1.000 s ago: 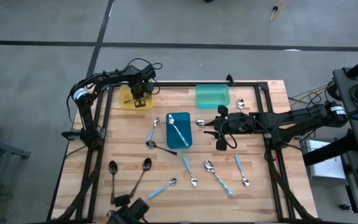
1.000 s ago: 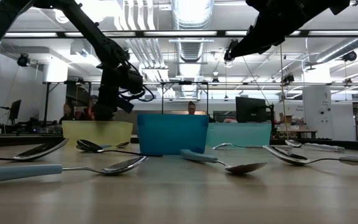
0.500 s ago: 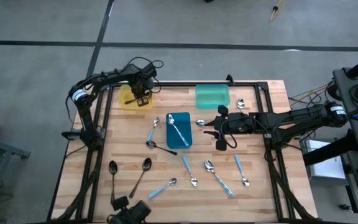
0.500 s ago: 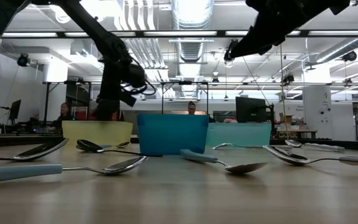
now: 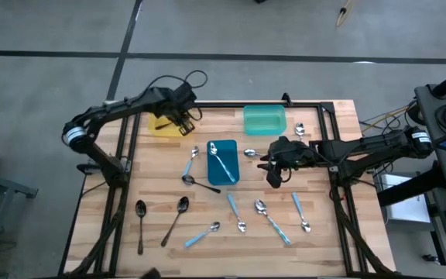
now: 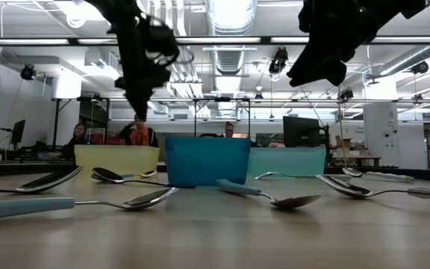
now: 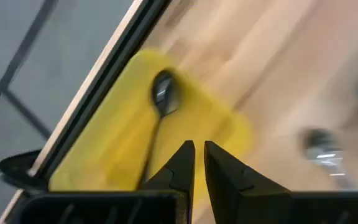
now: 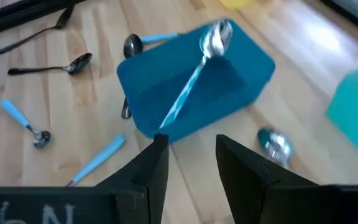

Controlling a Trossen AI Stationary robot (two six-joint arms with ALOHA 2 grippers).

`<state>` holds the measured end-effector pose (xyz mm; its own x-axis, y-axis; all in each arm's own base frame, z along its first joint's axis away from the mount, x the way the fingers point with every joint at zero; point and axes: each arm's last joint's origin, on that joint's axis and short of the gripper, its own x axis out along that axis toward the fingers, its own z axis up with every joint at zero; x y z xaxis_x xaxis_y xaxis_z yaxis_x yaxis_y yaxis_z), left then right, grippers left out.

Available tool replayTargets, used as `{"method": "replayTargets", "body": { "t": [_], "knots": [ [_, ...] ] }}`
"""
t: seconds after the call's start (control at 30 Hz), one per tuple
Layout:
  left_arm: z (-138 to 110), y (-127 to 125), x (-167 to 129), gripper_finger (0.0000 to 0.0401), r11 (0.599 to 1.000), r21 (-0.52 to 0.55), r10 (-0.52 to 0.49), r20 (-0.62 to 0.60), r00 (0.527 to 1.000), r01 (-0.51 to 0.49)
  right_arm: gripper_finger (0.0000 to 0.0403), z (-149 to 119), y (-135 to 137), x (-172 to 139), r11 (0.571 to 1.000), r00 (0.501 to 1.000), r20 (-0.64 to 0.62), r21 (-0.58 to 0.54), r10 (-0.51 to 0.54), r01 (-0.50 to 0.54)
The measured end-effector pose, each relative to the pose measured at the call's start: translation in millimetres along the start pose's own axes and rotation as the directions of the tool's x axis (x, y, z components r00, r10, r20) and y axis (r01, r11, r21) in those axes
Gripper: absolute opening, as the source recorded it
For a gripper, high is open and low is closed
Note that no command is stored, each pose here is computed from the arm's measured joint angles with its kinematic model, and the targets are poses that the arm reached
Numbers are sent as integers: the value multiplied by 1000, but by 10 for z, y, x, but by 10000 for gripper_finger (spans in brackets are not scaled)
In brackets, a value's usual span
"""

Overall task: Sort silverware by color (type)
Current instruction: Put the light blue spoon into the light blue bin

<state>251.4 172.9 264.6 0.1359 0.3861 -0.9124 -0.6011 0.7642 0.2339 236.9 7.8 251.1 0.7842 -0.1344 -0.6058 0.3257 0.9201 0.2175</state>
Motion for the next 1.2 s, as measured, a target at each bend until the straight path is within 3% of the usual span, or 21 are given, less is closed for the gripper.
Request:
{"method": "replayTargets", "body": {
  "t": [0.3,0.6,0.73,0.97,1.2],
  "knots": [
    [-258,-779,-451,18,980,152,-163,261,951,126,123,-68,54,-14,989,999,-47,146,10,-3],
    [-546,-1391,-611,18,924,269,-371,468,802,270,123,-38,-45,2,964,998,-45,261,-35,46],
    [-576,-1528,-658,18,906,303,-416,504,757,297,123,-30,-157,14,950,994,-69,296,-82,99],
    [-600,-1582,-666,18,899,313,-429,499,753,305,123,-131,-293,-2,903,967,-203,369,-153,220],
    [-606,-1583,-662,18,900,308,-428,495,756,307,123,-383,-304,-103,824,868,-481,441,-119,357]
  ]
}}
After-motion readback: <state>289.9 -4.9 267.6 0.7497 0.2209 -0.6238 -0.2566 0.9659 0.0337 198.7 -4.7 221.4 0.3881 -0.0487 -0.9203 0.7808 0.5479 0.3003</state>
